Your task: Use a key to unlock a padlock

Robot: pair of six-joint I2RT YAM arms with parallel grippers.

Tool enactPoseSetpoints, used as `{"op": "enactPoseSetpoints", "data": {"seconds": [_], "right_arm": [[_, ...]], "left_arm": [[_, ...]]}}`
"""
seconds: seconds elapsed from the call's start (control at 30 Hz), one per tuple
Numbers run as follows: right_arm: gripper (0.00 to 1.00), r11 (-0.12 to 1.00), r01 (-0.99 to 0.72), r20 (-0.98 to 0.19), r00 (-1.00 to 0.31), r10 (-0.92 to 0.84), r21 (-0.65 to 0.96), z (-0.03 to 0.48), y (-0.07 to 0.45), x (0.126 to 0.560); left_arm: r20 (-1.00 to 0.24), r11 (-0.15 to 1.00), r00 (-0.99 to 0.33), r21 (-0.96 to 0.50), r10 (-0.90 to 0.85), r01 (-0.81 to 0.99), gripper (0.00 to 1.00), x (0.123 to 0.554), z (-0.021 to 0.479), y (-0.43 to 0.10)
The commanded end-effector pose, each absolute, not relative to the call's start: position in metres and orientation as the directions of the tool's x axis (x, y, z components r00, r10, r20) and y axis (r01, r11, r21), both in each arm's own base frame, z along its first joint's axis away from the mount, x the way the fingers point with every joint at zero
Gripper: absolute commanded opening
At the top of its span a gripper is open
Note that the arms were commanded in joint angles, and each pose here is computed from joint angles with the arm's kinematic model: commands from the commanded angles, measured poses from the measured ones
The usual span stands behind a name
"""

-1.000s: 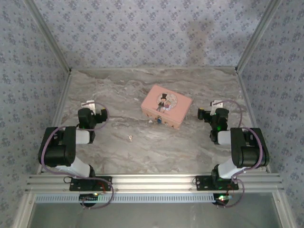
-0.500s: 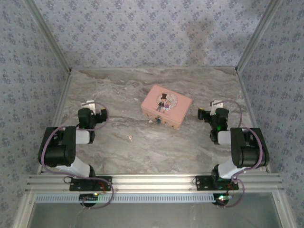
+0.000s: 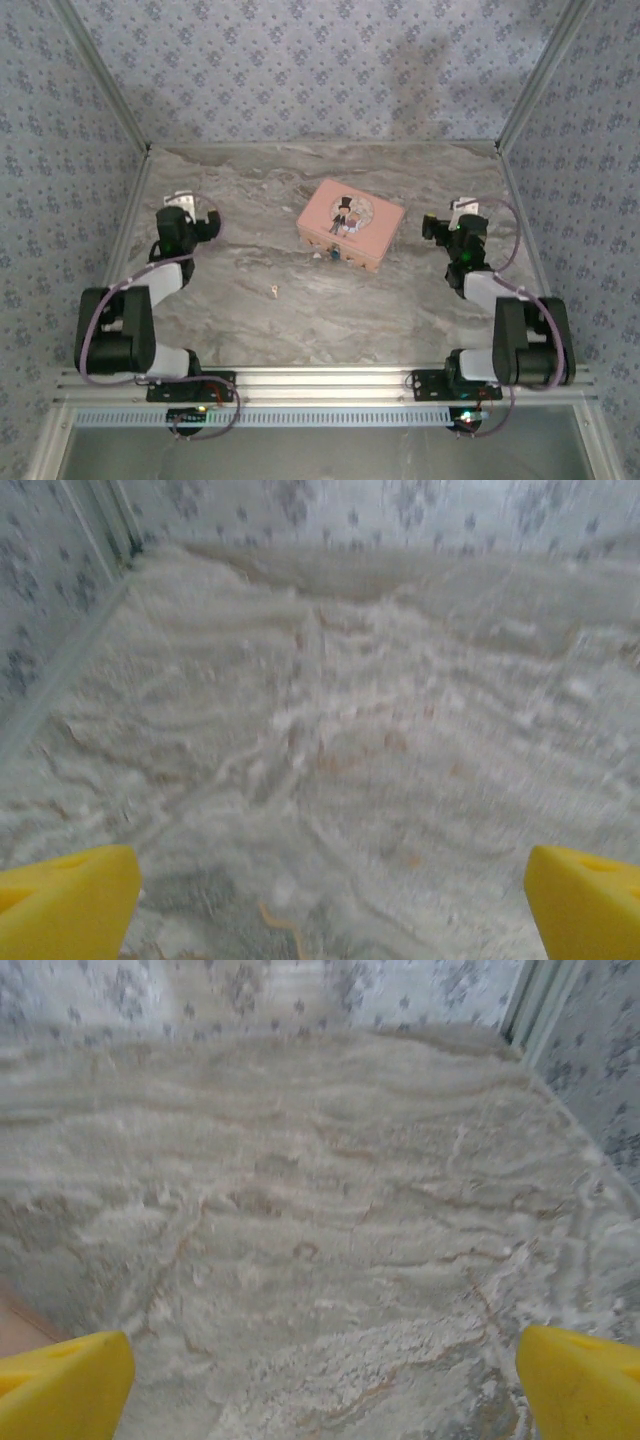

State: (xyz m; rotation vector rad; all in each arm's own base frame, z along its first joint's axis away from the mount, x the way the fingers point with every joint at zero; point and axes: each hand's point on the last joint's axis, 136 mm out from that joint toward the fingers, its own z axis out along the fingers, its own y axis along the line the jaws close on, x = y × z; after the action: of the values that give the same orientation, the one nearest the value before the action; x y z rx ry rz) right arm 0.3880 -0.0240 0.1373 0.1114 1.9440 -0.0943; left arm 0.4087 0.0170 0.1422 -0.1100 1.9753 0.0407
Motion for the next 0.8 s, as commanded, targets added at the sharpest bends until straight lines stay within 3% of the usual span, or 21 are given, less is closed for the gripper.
{"op": "enactPoseSetpoints", "data": {"seconds": [0.0,0.1,0.13,0.37,0.5,0.77], "right_arm": [[1.00,0.973,0.184,-0.900,-0.388,0.199,0.136,0.150,-0.026,0.372],[1.00,0.840,0.319,-0.750,-0.385,0.538,0.439,0.149,-0.031,0.352],[1.00,0.830,0.274,-0.728,-0.398,0.557,0.485,0.152,-0.025,0.353],[0.98,0.815,0.181,-0.656,-0.510,0.557,0.551,0.156,0.001,0.345],[0.92,0.798,0.147,-0.586,-0.603,0.541,0.585,0.147,0.028,0.337],[0.91,0.771,0.074,-0.510,-0.710,0.486,0.633,0.130,0.085,0.337]], "left_arm": [[-0.900,0.989,-0.413,-0.109,-0.139,-0.096,0.98,0.404,0.171,0.011],[-0.845,0.962,-0.467,-0.266,-0.261,-0.058,0.98,0.409,0.188,-0.006],[-0.832,0.954,-0.483,-0.299,-0.275,-0.028,0.98,0.412,0.191,-0.014],[-0.783,0.900,-0.527,-0.430,-0.330,0.076,0.96,0.412,0.196,-0.051],[-0.732,0.874,-0.630,-0.456,-0.261,0.168,0.93,0.408,0.185,-0.095],[-0.669,0.788,-0.733,-0.515,-0.123,0.337,0.92,0.411,0.165,-0.197]]}}
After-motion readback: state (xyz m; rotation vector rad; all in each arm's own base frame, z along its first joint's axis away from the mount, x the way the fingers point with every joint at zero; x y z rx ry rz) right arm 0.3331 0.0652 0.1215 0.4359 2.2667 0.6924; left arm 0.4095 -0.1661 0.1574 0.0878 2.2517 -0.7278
